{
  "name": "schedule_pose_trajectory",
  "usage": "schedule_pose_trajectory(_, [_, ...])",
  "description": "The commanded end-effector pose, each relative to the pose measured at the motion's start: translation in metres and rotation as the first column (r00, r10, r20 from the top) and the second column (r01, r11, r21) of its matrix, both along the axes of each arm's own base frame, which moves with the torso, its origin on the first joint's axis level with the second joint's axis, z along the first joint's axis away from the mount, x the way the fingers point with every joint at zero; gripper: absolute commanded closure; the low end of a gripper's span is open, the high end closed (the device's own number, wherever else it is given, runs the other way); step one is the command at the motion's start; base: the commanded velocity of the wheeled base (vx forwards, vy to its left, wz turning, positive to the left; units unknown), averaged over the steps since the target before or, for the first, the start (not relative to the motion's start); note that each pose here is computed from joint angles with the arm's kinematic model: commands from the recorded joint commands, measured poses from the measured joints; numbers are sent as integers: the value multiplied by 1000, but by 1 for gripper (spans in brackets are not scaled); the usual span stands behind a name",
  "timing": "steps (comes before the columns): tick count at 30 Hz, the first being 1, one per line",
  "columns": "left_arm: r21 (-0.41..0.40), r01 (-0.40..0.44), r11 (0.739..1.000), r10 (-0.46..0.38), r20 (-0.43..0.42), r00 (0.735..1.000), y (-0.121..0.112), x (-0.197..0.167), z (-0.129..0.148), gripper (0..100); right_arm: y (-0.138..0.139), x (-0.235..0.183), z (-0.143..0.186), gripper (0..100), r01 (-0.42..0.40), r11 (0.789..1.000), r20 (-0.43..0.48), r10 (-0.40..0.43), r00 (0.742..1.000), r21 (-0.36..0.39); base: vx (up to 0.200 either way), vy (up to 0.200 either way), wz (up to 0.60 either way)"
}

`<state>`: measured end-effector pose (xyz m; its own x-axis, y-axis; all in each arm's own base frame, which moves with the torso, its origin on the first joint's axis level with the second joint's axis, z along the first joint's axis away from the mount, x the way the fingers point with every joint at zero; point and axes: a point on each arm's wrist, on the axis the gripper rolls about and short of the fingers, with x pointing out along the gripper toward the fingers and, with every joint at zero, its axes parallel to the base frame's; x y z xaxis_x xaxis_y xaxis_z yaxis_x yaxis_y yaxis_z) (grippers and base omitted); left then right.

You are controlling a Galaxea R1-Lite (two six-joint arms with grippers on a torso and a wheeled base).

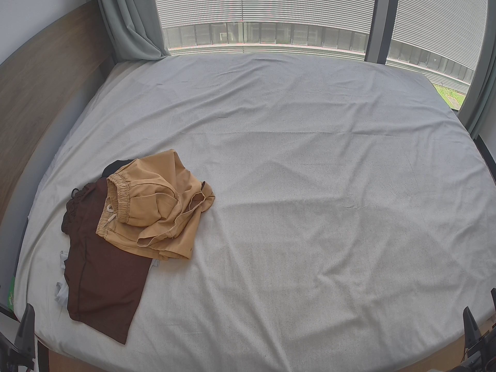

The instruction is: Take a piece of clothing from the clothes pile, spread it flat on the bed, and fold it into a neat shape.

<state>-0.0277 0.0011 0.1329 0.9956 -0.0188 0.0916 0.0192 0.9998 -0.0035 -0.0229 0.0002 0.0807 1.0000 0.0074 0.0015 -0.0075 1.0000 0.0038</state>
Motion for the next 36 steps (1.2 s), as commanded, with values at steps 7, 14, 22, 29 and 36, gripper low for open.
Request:
schedule_pose_trajectory(7, [-69,106,992,-115,-137,984,0,23,12,0,0,0,-5,0,0,1000,0,0,1000,-1,0,0,0])
schedule_pose_trajectory(14, [-181,140,973,-171,-172,970,-3,41,28,0,0,0,-5,0,-2,1000,0,2,1000,-4,0,0,0])
schedule_pose_trajectory(22, [-274,163,948,-232,-243,942,-10,69,49,0,0,0,-5,0,-2,1000,0,2,1000,-4,0,0,0])
schedule_pose_trajectory(29, [-281,180,942,-265,-299,917,-15,90,49,0,0,0,-5,0,-3,1000,0,3,1000,-4,0,0,0])
schedule_pose_trajectory(36, [-287,207,935,-300,-336,893,-20,114,47,0,0,0,-5,0,-5,1000,0,5,1000,-4,0,0,0])
